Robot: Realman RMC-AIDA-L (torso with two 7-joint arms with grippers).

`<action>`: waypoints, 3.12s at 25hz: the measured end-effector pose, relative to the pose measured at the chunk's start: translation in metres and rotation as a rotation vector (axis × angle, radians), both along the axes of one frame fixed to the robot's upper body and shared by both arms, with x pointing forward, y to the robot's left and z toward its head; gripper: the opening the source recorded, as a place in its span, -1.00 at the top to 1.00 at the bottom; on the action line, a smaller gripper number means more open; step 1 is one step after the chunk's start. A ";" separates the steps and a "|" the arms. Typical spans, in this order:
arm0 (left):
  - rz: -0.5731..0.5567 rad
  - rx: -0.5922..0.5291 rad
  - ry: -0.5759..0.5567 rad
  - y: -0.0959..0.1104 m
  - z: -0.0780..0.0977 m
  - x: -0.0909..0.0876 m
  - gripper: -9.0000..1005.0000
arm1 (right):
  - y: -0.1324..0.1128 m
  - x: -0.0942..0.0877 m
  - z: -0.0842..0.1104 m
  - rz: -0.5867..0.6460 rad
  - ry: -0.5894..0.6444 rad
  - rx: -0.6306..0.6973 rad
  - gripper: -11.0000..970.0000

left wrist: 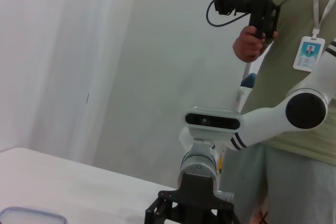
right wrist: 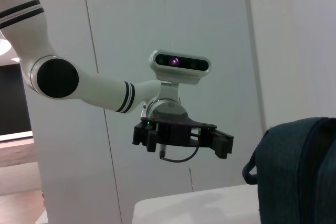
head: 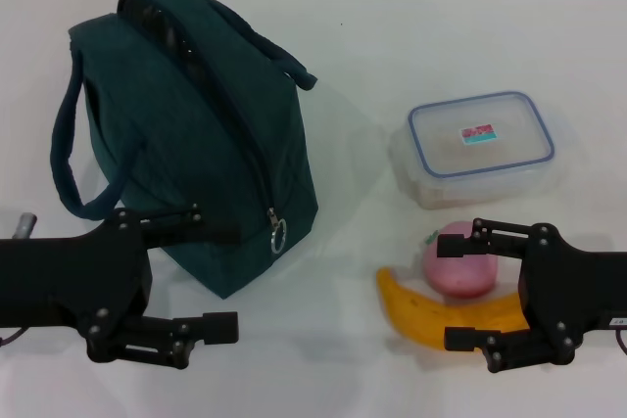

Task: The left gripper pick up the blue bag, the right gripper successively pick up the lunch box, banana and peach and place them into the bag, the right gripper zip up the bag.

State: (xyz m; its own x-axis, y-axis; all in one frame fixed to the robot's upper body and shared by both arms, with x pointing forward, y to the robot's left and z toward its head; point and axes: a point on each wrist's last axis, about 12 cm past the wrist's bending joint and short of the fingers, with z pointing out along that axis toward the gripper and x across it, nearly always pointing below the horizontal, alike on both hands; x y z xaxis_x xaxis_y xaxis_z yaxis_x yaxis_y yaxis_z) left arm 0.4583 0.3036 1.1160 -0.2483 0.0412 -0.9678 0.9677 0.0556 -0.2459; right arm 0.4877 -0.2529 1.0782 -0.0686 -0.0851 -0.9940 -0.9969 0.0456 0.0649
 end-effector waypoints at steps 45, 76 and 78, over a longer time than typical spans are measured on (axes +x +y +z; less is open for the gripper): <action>0.693 0.326 0.708 0.056 0.133 0.093 -0.71 | -0.009 0.015 0.000 -0.161 -0.027 0.010 -0.74; 0.587 0.479 0.780 0.017 0.088 0.118 0.05 | -0.008 0.022 0.000 -0.182 -0.038 -0.014 -0.74; 0.585 0.478 0.787 0.017 0.087 0.117 0.12 | -0.008 0.021 0.000 -0.183 -0.037 -0.014 -0.74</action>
